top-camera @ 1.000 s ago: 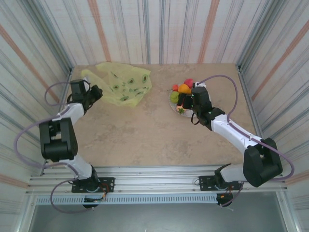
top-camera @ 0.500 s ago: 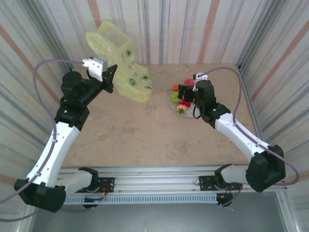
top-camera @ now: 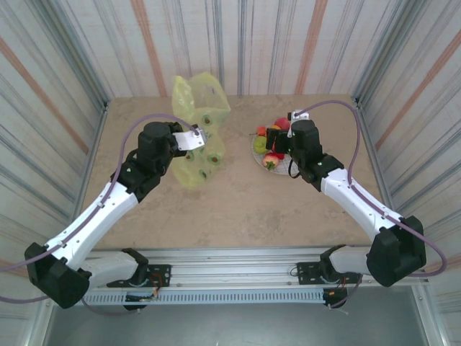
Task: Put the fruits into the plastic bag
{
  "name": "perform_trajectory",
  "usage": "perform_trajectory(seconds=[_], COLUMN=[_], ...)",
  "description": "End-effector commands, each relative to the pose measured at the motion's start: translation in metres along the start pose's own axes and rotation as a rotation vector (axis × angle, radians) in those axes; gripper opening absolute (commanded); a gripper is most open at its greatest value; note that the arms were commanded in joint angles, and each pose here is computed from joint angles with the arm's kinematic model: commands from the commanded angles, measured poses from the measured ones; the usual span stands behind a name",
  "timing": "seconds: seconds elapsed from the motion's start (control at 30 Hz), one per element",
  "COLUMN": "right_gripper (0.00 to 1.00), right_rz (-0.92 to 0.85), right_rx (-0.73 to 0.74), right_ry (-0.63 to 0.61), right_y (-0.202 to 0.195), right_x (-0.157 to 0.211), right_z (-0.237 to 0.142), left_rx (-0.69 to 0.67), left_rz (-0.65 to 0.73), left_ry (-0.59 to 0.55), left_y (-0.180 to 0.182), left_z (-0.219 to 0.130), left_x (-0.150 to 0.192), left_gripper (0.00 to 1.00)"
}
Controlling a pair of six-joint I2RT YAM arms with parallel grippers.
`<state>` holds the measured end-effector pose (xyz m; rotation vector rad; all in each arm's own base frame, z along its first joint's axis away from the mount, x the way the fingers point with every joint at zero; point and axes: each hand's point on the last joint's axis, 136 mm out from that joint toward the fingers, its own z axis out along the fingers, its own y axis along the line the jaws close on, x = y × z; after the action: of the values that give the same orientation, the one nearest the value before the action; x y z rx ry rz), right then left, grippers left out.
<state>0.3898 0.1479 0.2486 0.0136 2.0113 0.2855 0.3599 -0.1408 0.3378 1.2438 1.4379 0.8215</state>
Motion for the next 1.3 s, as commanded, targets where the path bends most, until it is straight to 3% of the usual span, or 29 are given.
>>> perform_trajectory(seconds=[0.0,0.1,0.23,0.37,0.5,0.6,0.73,0.8,0.83,0.87,0.9,1.03,1.13,1.2,1.27], right_gripper=[0.99,0.99,0.99,0.99,0.99,0.99,0.99,0.99,0.99,0.99,0.99,1.0,1.0,1.0,0.99], right_rz=[0.001,0.013,0.021,0.021,0.022,0.021,0.021,0.038,0.048,0.062,0.071,0.058,0.027,0.013,0.007], right_rx=[0.015,0.015,0.012,0.019,0.038,0.049,0.067,0.065,0.057,0.034,0.013,-0.072,-0.096,-0.108,-0.112], right_ry=[0.004,0.006,0.013,0.014,0.021,0.036,0.054,0.065,0.072,0.083,0.097,0.188,0.243,0.266,0.282], right_y=[-0.006,-0.007,-0.006,-0.008,-0.015,-0.019,-0.027,-0.028,-0.027,-0.023,-0.019,0.005,0.015,0.02,0.023], right_x=[0.002,0.005,0.007,0.007,0.008,0.012,0.017,0.021,0.024,0.028,0.032,0.055,0.068,0.075,0.08], right_z=[-0.005,-0.004,-0.002,-0.001,0.0,0.0,-0.002,-0.001,0.0,0.002,0.004,0.013,0.017,0.019,0.022], left_rx=[-0.267,-0.36,-0.31,-0.097,0.139,0.312,0.493,0.577,0.609,0.637,0.657,0.732,0.787,0.781,0.706], left_rz=[0.073,0.088,0.165,0.261,0.22,0.19,0.133,0.047,0.013,-0.034,-0.073,-0.218,-0.335,-0.433,-0.547], left_ry=[0.109,0.11,0.083,-0.082,-0.198,-0.209,-0.172,-0.16,-0.161,-0.17,-0.177,-0.216,-0.309,-0.381,-0.416], left_y=[0.078,0.101,0.083,0.004,-0.084,-0.146,-0.197,-0.207,-0.21,-0.21,-0.209,-0.194,-0.173,-0.156,-0.137], left_z=[-0.027,-0.039,-0.04,-0.04,-0.047,-0.056,-0.077,-0.092,-0.098,-0.105,-0.11,-0.137,-0.163,-0.173,-0.166], left_x=[0.021,0.02,0.015,-0.01,-0.033,-0.034,-0.025,-0.021,-0.02,-0.021,-0.023,-0.03,-0.045,-0.056,-0.067], left_gripper=[0.0,0.0,0.0,0.0,0.0,0.01,0.04,0.18,0.28,0.46,0.55,0.71,0.85,0.98,0.99])
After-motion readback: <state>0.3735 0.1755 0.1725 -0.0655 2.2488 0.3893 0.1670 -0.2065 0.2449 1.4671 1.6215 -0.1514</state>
